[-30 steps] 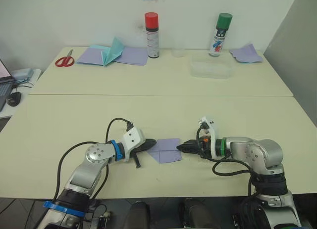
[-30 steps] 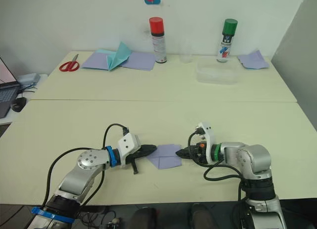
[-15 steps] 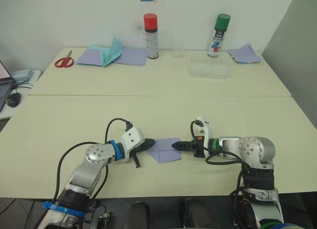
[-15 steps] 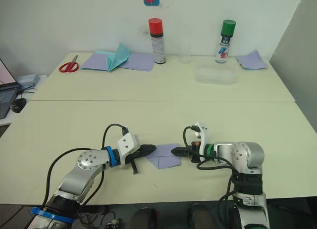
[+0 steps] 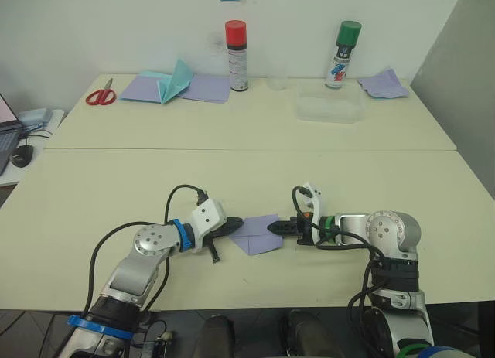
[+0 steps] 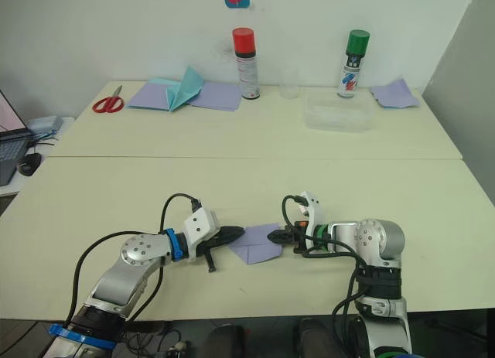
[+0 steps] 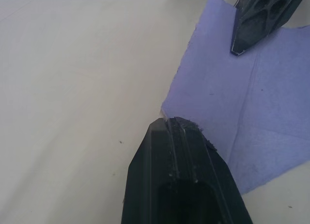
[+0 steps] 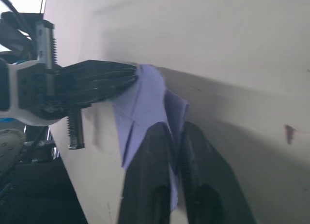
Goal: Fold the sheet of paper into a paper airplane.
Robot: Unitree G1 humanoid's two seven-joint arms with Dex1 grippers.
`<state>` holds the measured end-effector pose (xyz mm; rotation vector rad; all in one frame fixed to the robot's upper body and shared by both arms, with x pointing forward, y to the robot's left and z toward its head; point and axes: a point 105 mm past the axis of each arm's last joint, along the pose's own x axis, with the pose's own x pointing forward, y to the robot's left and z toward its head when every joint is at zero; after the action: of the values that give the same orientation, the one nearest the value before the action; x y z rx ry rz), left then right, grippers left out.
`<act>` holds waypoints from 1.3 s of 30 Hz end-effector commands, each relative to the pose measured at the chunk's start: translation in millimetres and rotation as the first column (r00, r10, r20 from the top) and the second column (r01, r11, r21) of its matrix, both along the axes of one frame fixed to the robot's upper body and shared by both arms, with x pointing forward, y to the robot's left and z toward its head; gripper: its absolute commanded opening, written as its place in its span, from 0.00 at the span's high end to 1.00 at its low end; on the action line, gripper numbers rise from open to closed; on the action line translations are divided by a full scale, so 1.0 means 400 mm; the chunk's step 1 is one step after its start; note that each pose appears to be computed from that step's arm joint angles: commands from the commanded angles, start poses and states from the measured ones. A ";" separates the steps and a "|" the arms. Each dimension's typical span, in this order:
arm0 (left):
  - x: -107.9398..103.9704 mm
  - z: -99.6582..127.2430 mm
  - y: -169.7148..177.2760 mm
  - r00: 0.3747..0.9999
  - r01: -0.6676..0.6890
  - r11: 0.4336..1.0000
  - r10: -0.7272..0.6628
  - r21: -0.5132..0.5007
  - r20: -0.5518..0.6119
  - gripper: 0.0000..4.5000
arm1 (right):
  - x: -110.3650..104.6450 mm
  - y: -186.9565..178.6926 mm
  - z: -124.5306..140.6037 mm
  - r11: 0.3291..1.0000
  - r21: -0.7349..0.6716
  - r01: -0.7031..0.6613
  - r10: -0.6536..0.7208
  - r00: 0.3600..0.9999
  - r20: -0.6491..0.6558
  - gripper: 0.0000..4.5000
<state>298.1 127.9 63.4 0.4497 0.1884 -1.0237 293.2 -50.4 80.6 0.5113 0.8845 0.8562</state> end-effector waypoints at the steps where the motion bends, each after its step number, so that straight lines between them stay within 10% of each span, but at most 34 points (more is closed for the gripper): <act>1: -0.016 -0.060 0.008 0.996 -0.017 0.999 0.021 0.050 -0.085 1.00 | 0.000 0.000 0.003 1.000 0.016 0.003 -0.003 1.000 0.003 1.00; 8: 0.010 -0.013 0.036 0.998 -0.061 0.998 0.062 0.027 -0.033 1.00 | 0.008 0.008 0.027 0.998 0.064 0.004 -0.009 0.997 0.075 1.00; 14: 0.010 0.178 0.152 0.993 -0.120 0.989 0.119 -0.084 -0.016 1.00 | 0.028 0.025 0.154 0.992 0.009 -0.129 0.101 0.817 0.568 1.00; 18: -0.005 0.247 0.202 0.990 -0.140 0.985 0.136 -0.103 -0.049 1.00 | 0.011 0.037 0.190 0.943 -0.235 -0.235 0.312 0.383 0.870 1.00; 22: -0.024 0.257 0.207 0.992 -0.120 0.988 0.115 -0.098 -0.059 1.00 | -0.025 0.057 0.180 0.822 -0.512 -0.247 0.473 -0.202 0.857 1.00; 27: -0.031 0.261 0.182 0.997 -0.080 0.994 0.078 -0.068 -0.027 1.00 | -0.051 0.074 0.120 0.693 -0.694 -0.198 0.476 -0.597 0.646 1.00; 31: -0.051 0.247 0.152 0.999 -0.013 1.000 0.012 -0.026 -0.036 1.00 | -0.040 0.066 0.068 0.632 -0.761 -0.148 0.478 -0.698 0.533 1.00; 39: -0.099 0.137 0.056 0.979 0.124 0.992 -0.123 0.000 -0.162 1.00 | -0.048 0.025 -0.013 0.534 -0.820 -0.203 0.499 -0.708 0.500 1.00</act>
<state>260.6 156.9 124.6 0.3726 0.3120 -1.1633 277.0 -36.5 80.5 -1.2127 -0.7963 1.6233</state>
